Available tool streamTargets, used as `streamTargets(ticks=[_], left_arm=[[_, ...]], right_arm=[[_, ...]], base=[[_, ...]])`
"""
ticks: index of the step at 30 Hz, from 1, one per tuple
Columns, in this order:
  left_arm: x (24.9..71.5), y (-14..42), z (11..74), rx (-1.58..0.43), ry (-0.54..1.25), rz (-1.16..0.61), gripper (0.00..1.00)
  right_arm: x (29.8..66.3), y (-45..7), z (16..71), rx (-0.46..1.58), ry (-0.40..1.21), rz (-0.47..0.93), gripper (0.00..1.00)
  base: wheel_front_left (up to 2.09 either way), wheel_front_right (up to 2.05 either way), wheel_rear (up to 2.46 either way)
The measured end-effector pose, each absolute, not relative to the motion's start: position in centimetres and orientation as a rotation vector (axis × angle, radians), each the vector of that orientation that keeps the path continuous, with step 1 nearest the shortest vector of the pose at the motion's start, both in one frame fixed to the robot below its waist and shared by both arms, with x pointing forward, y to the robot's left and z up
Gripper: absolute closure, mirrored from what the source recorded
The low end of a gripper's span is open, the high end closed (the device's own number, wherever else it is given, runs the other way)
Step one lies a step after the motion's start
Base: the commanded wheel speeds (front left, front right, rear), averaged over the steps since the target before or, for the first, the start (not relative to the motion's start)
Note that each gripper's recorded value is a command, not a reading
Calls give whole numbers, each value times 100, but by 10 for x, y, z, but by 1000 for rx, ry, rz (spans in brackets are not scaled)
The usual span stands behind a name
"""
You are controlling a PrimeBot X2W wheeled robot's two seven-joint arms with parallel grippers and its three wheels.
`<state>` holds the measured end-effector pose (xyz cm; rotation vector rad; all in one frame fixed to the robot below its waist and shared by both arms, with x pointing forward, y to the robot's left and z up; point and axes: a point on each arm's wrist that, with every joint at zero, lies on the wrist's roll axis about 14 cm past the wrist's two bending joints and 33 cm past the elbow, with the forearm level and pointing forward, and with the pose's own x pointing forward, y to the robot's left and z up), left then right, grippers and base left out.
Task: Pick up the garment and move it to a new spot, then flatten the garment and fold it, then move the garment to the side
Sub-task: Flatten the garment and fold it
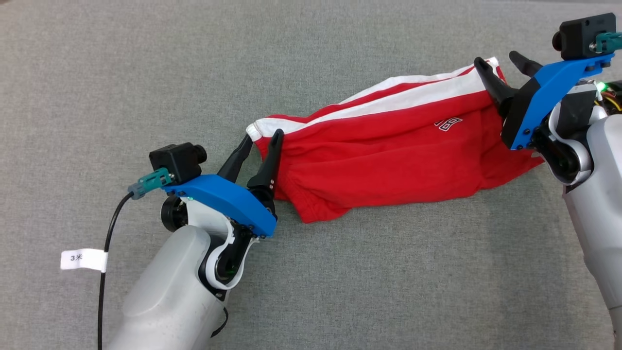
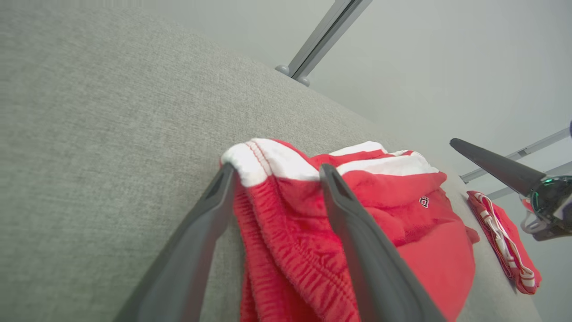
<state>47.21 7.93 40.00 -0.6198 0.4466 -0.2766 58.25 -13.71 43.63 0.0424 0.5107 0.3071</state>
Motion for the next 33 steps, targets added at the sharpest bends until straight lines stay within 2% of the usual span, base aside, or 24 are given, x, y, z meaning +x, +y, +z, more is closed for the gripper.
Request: streamTargets(ticks=[6, 13, 16, 21, 33], left_arm=[[463, 94, 415, -609, 367, -259, 0], [446, 126, 433, -552, 232, -211, 0], [443, 137, 437, -431, 205, -223, 0], [451, 155, 464, -343, 92, -192, 0], [452, 192, 465, -171, 54, -124, 0]], right_arm=[[578, -142, 459, 88, 450, 298, 0], [552, -166, 461, 169, 437, 233, 0], [542, -175, 456, 193, 447, 204, 0], [535, -178, 444, 238, 466, 177, 0], [542, -170, 402, 278, 572, 142, 0]], base=[[0, 0, 0], [0, 0, 0], [0, 0, 0], [0, 0, 0], [0, 0, 0]])
